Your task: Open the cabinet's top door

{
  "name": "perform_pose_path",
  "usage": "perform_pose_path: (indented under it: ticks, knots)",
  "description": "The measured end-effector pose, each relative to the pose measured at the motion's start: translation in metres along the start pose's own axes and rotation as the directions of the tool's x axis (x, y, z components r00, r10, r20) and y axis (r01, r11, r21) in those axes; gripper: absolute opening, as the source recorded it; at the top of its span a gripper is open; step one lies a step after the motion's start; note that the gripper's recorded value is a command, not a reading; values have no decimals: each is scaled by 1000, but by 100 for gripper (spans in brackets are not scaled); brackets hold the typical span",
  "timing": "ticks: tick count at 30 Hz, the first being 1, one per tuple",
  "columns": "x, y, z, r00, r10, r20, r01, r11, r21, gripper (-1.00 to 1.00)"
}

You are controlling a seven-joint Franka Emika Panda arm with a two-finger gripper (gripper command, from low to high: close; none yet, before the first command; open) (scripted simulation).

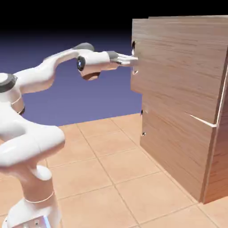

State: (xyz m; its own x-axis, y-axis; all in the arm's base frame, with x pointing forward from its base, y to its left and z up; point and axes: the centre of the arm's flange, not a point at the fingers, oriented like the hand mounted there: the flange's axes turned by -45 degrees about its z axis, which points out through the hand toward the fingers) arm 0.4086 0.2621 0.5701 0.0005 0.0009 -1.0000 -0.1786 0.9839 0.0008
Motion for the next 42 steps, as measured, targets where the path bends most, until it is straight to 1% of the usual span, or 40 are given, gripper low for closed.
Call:
perform_pose_path:
  ticks: [12,18,22,31,36,42]
  knots:
    - [0,-48,-107,1000,-4,-1,3,973,-232,-100]
    - [0,-91,-169,1000,-1,-1,0,926,-377,-100]
    - [0,-118,-199,1000,-1,-1,0,892,-453,-100]
    - [0,-169,-245,1000,0,0,0,821,-571,-100]
    - [-1,-181,-254,1000,-1,-1,0,804,-595,-100]
    - [-1,-219,-279,1000,-1,-1,0,746,-666,-100]
